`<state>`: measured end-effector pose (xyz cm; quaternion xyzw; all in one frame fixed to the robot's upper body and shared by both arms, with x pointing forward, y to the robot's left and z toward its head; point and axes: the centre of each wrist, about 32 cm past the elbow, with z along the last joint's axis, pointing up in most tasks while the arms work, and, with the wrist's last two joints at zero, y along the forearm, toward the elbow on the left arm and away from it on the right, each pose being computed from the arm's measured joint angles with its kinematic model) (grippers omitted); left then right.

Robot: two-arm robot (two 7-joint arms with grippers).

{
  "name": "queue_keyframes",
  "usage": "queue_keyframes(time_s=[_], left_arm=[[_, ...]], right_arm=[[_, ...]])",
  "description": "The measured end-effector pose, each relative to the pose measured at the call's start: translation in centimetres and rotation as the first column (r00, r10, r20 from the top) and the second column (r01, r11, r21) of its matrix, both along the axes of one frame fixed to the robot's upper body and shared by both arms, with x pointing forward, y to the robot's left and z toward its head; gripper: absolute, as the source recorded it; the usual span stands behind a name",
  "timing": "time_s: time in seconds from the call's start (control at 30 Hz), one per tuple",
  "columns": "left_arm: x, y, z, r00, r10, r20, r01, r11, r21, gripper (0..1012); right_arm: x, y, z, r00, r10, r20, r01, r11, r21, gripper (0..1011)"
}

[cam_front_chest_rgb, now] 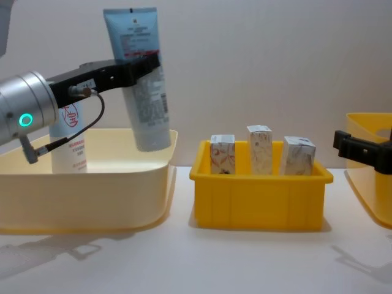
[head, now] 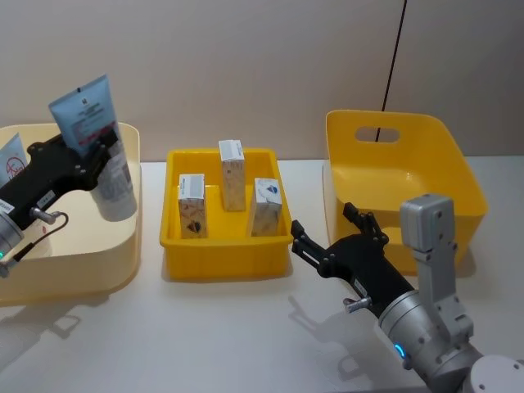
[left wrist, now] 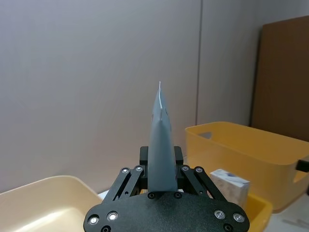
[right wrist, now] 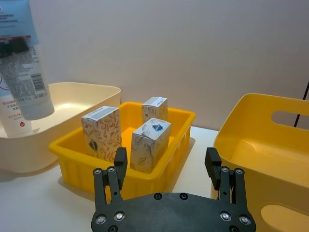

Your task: Bimanual collaborative sorting of washing and personal care products

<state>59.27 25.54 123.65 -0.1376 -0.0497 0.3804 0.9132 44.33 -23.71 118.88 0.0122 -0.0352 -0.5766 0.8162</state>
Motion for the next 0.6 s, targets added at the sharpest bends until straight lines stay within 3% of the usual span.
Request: queue_keyframes(time_s=[0.33, 0.6], left_arm=[[-0.21, -0.80, 0.66, 0.9916, -0.125, 0.033, 0.125, 0.9920, -0.016, 260], [-0.40, -2.69, 0.88, 0.9681, -0.245, 0.052, 0.246, 0.9690, -0.019, 259]], right_arm=[[0.0, 0.0, 0.0, 1.000, 0.000, 0.000, 0.000, 1.000, 0.000, 1001], [0.0, 0.0, 0.0, 1.000, 0.000, 0.000, 0.000, 1.000, 0.000, 1001]])
